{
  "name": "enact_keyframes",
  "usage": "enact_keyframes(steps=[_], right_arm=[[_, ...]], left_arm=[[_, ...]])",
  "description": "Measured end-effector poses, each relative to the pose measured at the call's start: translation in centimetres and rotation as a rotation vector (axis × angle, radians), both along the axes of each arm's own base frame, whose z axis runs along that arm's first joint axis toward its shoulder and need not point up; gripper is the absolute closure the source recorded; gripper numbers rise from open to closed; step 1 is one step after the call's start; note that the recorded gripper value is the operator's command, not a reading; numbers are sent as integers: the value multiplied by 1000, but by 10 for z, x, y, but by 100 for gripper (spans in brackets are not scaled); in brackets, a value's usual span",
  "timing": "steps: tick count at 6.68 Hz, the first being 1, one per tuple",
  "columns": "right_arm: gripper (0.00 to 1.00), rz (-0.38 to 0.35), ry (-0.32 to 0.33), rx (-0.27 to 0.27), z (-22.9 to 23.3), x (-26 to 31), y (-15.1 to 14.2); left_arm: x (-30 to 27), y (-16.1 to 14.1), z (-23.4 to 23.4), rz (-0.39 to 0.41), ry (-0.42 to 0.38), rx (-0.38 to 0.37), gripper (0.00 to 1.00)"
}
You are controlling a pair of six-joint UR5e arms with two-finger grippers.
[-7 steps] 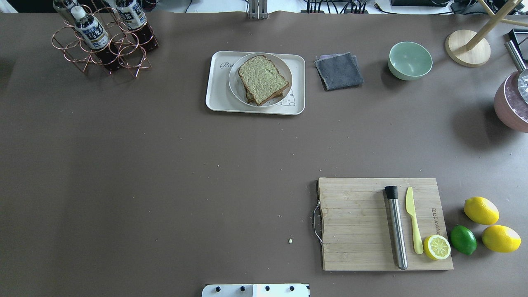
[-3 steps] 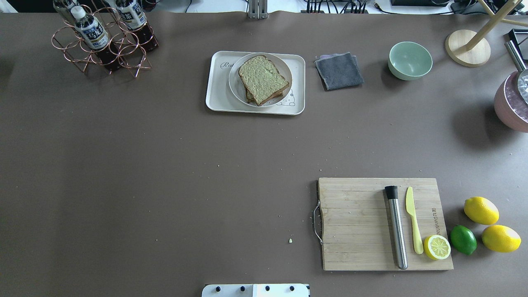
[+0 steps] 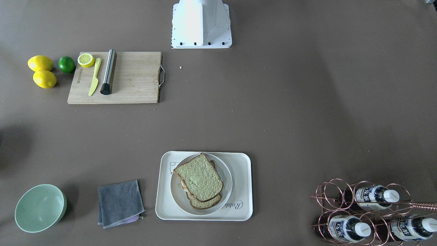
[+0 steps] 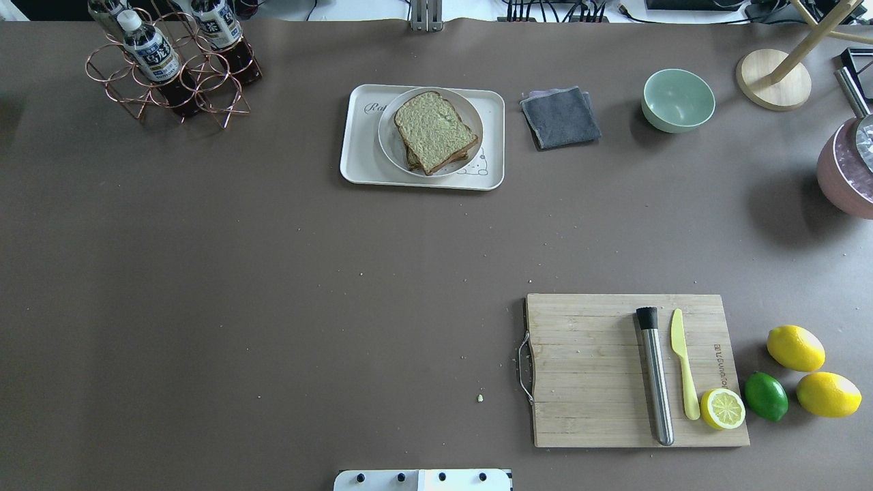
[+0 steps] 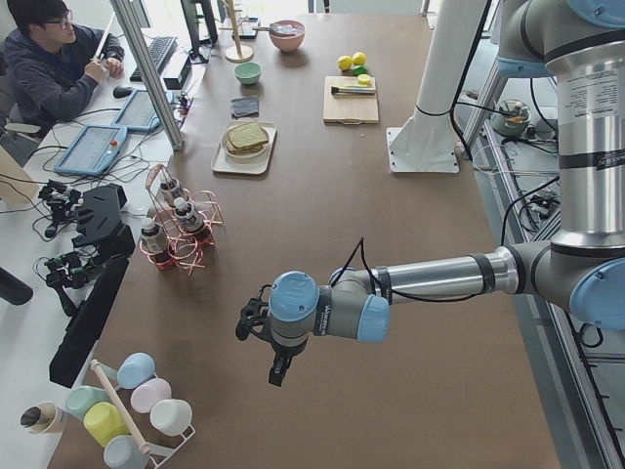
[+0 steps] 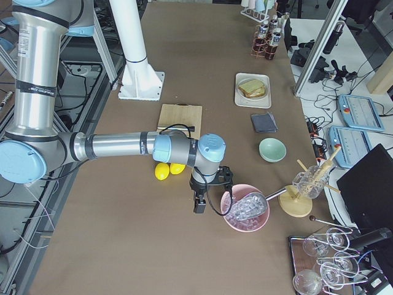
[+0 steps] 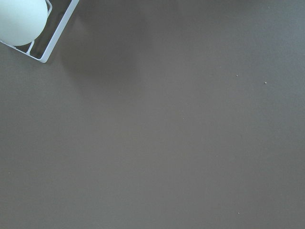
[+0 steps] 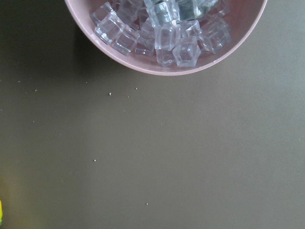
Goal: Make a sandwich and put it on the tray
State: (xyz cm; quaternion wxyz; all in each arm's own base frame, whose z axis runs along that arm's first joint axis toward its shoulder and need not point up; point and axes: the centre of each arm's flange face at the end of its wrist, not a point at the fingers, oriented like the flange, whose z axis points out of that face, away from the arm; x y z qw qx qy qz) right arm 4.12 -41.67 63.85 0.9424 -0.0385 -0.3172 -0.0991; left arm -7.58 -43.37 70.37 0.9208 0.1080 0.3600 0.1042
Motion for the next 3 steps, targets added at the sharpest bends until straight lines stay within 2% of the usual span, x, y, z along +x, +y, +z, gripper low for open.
enact_keyframes(steps=[3], right_arm=[[0,-2,-2,5,-1,0,0]], left_arm=[[0,0,-1,-1,0,1,3]])
